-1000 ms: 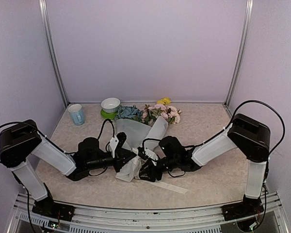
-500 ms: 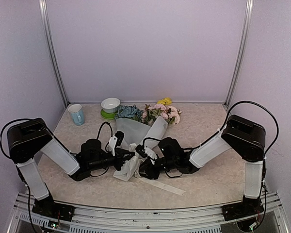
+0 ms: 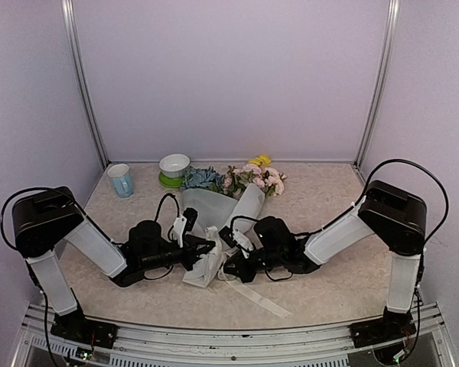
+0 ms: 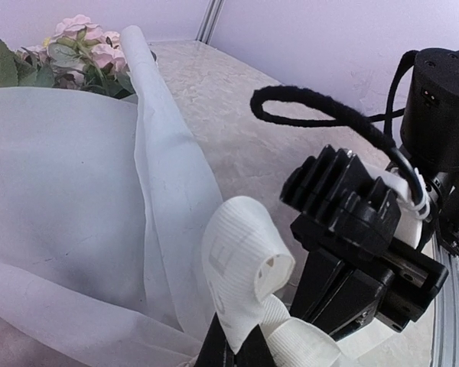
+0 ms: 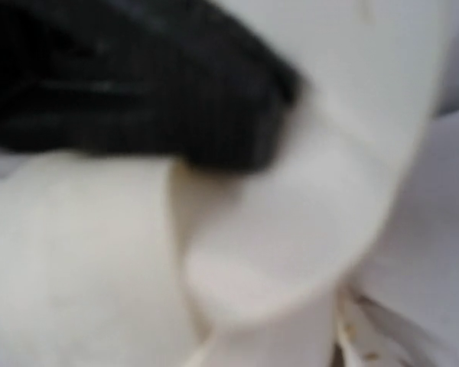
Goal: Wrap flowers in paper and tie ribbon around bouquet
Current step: Tie the half-tied ribbon around the folded bouquet.
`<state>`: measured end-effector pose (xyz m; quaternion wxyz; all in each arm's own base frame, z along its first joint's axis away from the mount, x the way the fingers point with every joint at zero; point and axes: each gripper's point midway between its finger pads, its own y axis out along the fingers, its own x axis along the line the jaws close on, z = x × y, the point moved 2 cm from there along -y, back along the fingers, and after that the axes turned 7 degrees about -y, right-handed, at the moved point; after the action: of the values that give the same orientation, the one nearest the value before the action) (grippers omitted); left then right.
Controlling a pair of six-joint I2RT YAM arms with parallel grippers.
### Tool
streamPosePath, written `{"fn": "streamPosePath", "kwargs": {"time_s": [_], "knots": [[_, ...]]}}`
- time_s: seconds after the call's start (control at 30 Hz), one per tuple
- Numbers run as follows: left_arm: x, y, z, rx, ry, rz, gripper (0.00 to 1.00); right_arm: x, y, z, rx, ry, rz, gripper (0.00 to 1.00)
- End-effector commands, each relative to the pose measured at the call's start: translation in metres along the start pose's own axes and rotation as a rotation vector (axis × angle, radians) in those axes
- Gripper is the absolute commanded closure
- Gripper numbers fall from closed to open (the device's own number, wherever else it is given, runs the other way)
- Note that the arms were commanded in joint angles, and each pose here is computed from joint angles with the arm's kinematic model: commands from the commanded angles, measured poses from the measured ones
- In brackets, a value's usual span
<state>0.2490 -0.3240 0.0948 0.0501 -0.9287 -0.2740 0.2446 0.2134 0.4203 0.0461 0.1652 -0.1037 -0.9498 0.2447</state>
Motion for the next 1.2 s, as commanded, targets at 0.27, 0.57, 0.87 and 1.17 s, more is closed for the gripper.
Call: {"fn": "streamPosePath", "kwargs": {"time_s": [0.27,0.57,0.87,1.17], "knots": [[-0.001,-0.003,-0.007,-0.005,0.050,-0.015,1.00,-0.005,-0.022,-0.008,0.014,-0.005,0.067,1.00],[0.001,-0.005,-0.004,0.004,0.060,-0.028,1.00,-0.016,-0.016,0.004,0.057,0.038,0.116,0.96],[0.003,-0.009,-0.009,-0.009,0.064,-0.032,1.00,-0.022,-0.034,-0.021,-0.003,0.046,0.176,1.00],[0.006,-0.017,-0.017,-0.027,0.068,-0.054,1.00,-0.022,-0.048,-0.043,-0.039,0.033,0.221,1.00]]}}
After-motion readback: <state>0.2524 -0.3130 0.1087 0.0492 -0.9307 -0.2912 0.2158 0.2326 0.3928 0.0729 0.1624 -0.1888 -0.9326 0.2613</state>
